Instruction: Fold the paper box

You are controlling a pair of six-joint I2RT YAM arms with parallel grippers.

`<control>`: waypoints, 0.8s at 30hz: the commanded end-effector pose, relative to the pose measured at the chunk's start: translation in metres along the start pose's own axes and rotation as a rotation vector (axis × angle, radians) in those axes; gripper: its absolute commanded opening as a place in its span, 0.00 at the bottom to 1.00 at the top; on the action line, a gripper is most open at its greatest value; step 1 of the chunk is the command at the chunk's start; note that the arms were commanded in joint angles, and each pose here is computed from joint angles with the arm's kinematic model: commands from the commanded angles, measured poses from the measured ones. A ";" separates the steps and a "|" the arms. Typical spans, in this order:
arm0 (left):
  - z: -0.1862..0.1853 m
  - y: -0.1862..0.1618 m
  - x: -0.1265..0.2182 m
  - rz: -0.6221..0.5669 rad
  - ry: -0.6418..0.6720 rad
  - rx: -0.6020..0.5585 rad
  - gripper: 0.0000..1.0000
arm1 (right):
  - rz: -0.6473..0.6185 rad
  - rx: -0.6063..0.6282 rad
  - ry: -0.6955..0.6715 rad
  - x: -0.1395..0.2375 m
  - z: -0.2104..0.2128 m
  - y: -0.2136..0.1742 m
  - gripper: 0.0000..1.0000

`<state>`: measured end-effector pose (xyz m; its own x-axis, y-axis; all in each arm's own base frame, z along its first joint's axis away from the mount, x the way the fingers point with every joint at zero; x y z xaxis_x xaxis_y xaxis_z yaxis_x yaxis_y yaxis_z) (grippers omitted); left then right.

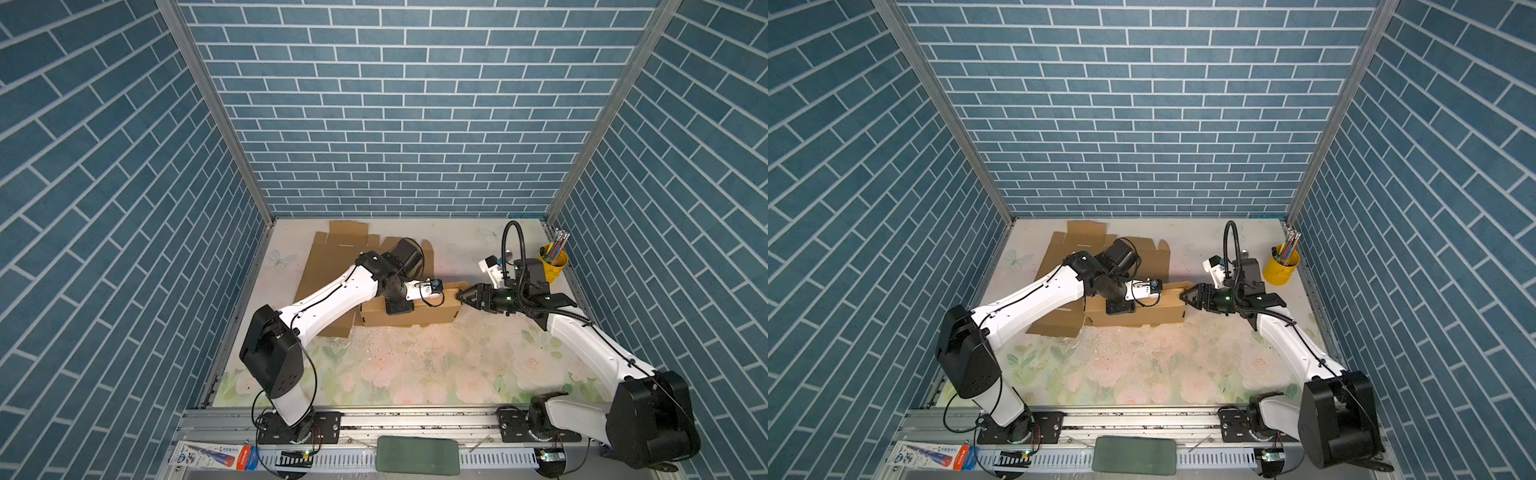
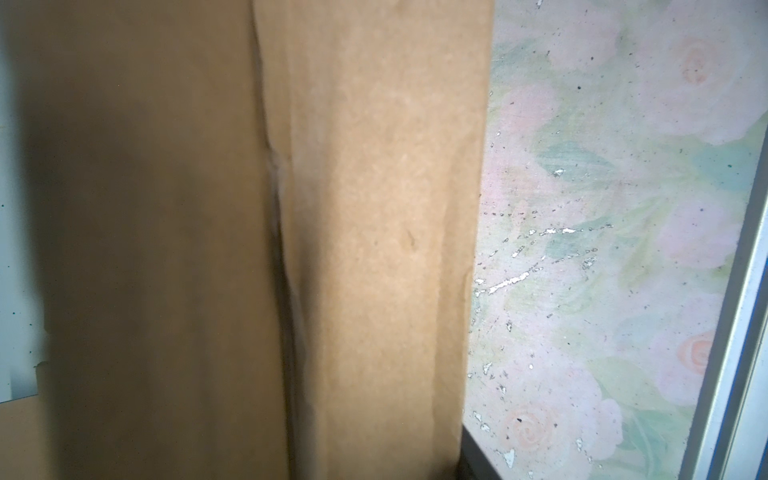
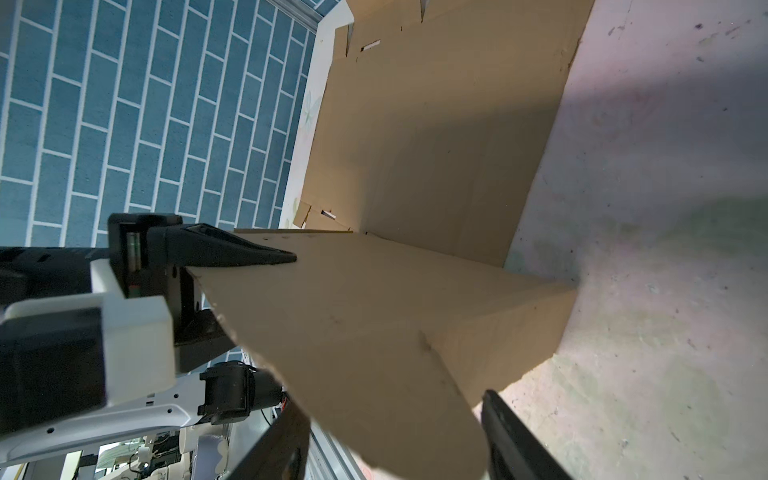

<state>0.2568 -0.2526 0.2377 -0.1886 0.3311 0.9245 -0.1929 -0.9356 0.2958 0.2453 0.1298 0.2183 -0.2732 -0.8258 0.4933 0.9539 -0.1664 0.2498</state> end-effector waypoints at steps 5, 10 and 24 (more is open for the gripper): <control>-0.010 -0.008 -0.022 0.051 -0.081 0.004 0.38 | -0.054 0.057 0.024 -0.009 0.010 0.023 0.52; -0.009 -0.010 -0.030 0.056 -0.066 0.005 0.42 | 0.031 0.002 -0.094 -0.020 -0.021 0.008 0.28; -0.011 -0.014 -0.042 0.070 -0.067 0.001 0.31 | -0.004 0.186 -0.217 0.021 0.032 0.025 0.53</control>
<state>0.2612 -0.2558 0.2325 -0.2196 0.3497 0.9108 -0.1949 -0.9304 0.3103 0.2667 0.1326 0.2302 -0.2785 -0.7579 0.5899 0.9516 -0.1348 0.2760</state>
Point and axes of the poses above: each gripper's point midway between its finger pads, its own x axis back along the fingers, its own z axis along the line the jaws close on, y = z × x, the point moved 9 cm from there along x, back along the fingers, and after that the axes turned 13 degrees about -x, right-handed, at the moved point
